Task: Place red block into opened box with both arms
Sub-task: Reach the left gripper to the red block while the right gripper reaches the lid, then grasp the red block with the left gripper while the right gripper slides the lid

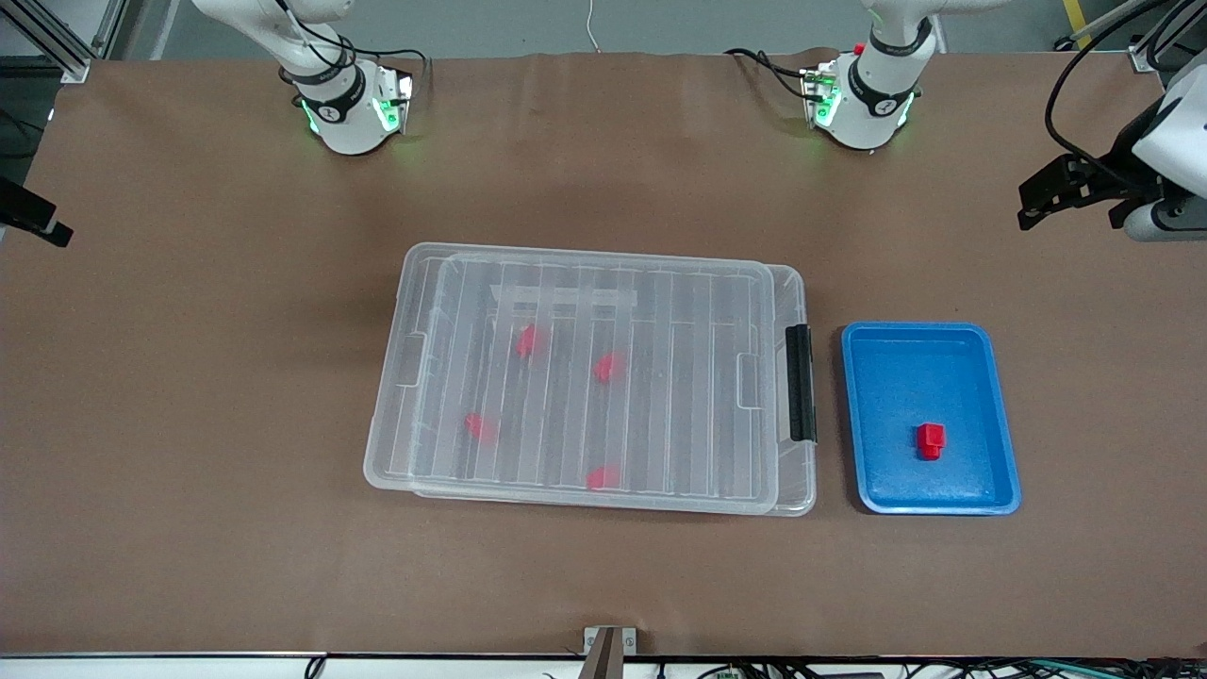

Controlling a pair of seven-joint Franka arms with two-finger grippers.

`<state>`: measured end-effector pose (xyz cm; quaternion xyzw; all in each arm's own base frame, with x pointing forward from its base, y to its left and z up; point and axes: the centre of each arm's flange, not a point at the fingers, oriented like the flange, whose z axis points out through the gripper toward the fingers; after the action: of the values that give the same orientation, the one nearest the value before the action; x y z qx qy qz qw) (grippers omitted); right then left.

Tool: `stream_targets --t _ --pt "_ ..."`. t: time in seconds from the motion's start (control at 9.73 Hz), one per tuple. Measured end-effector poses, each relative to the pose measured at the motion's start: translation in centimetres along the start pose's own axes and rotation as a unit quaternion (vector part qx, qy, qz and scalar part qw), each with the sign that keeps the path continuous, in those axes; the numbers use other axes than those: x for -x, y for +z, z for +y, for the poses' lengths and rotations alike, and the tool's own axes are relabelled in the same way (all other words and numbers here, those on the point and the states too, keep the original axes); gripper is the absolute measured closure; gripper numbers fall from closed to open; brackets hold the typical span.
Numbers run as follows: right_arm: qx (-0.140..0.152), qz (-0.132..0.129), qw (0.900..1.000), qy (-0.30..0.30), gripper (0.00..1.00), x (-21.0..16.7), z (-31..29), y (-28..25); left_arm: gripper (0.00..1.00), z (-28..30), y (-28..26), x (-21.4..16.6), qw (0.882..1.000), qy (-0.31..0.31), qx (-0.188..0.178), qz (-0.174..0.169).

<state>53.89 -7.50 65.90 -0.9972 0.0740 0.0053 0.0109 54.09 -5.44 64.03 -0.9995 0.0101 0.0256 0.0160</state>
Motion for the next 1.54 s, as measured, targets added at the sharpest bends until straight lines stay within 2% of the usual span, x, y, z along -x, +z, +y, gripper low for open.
stream_targets --t 0.1,0.31,0.51,0.72,0.82,1.03,1.23,1.34,1.54 --pt "-0.002 -0.006 1.000 -0.014 0.00 -0.2 -1.4 0.5 0.00 -0.4 2.0 -1.5 1.000 -0.004 0.001 -0.012" --pt "-0.003 -0.025 0.997 -0.067 0.00 -1.4 -8.0 3.8 0.00 -1.9 7.9 -5.5 0.999 -0.016 0.005 -0.035" --pt "-0.007 -0.036 0.997 -0.074 0.00 -4.0 -15.7 10.6 0.00 -3.2 15.3 -9.2 0.999 -0.027 0.011 -0.038" --pt "-0.022 -0.062 0.994 -0.086 0.00 -5.7 -21.1 18.0 0.00 -3.5 23.3 -11.4 0.999 -0.031 0.017 -0.036" --pt "-0.024 -0.061 0.995 -0.080 0.00 -5.6 -23.4 21.2 0.00 -3.4 27.0 -12.2 0.999 -0.030 0.019 -0.040" --pt "-0.026 -0.042 0.996 -0.069 0.00 -4.0 -27.3 26.3 0.00 -3.9 33.6 -13.7 0.998 -0.033 0.026 -0.038" --pt "-0.022 -0.036 0.997 -0.068 0.00 -3.0 -27.5 29.4 0.01 -4.9 39.1 -14.6 0.998 -0.033 0.030 -0.037" --pt "-0.017 -0.034 0.997 -0.066 0.00 -2.9 -27.0 30.5 0.02 -5.0 40.8 -14.8 0.999 -0.022 0.018 -0.038" --pt "-0.004 -0.034 0.997 -0.066 0.00 -2.8 -26.0 31.6 0.11 -5.2 43.0 -15.2 0.999 -0.010 0.002 -0.045"
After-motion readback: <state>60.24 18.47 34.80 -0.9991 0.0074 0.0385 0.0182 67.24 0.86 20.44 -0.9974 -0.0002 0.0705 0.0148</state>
